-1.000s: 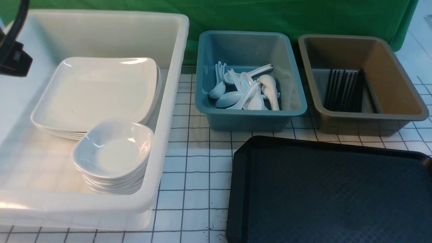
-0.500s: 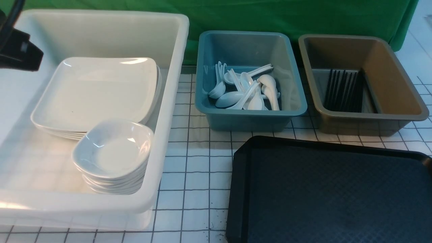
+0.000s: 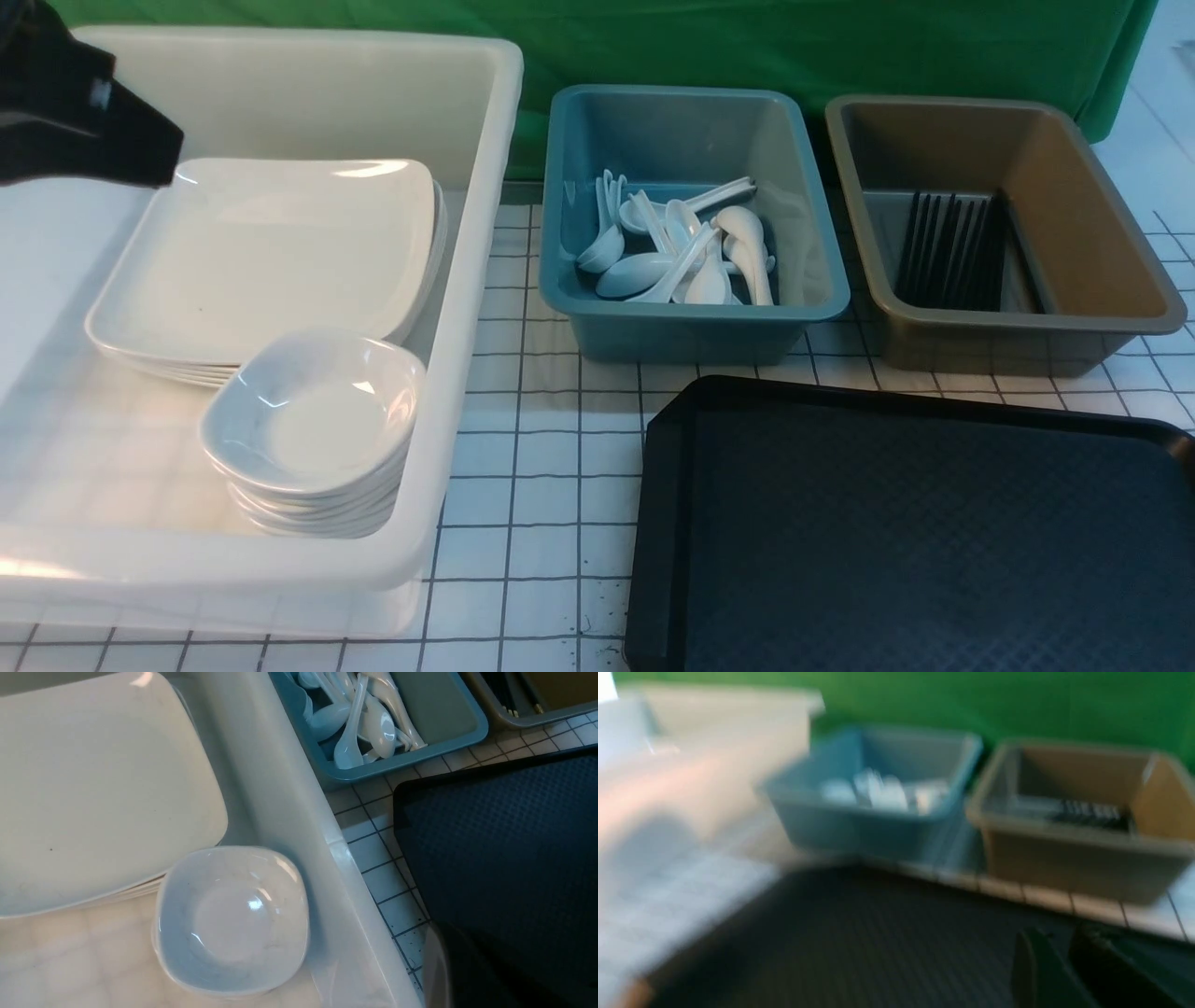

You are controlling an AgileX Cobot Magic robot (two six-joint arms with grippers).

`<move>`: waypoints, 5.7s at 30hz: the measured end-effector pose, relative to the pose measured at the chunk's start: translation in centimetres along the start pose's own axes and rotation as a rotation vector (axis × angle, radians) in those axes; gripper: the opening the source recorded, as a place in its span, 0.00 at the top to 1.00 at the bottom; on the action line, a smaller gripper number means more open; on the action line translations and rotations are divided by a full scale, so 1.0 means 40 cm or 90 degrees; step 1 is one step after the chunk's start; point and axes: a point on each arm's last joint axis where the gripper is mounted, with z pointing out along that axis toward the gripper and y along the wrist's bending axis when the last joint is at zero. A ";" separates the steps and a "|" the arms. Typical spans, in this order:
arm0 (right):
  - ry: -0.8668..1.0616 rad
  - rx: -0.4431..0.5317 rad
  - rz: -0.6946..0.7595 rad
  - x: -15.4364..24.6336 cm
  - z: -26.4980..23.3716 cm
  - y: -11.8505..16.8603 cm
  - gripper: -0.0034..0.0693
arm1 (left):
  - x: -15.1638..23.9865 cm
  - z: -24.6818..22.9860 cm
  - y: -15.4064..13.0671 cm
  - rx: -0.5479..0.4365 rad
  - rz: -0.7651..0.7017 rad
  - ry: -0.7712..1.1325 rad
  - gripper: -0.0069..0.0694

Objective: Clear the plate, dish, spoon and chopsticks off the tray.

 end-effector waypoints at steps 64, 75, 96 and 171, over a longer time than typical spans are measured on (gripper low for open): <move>0.072 0.179 0.008 0.063 0.010 -0.039 0.62 | 0.409 -0.226 -0.117 0.034 0.004 -0.195 0.90; 0.072 0.179 0.008 0.063 0.010 -0.039 0.62 | 0.465 -0.259 -0.134 0.058 0.002 -0.390 0.90; 0.072 0.179 0.008 0.063 0.010 -0.039 0.62 | 0.439 -0.121 -0.023 -0.123 0.028 -0.563 0.88; 0.072 0.179 0.008 0.063 0.010 -0.039 0.62 | 0.696 0.185 0.086 -0.225 0.000 -0.389 0.88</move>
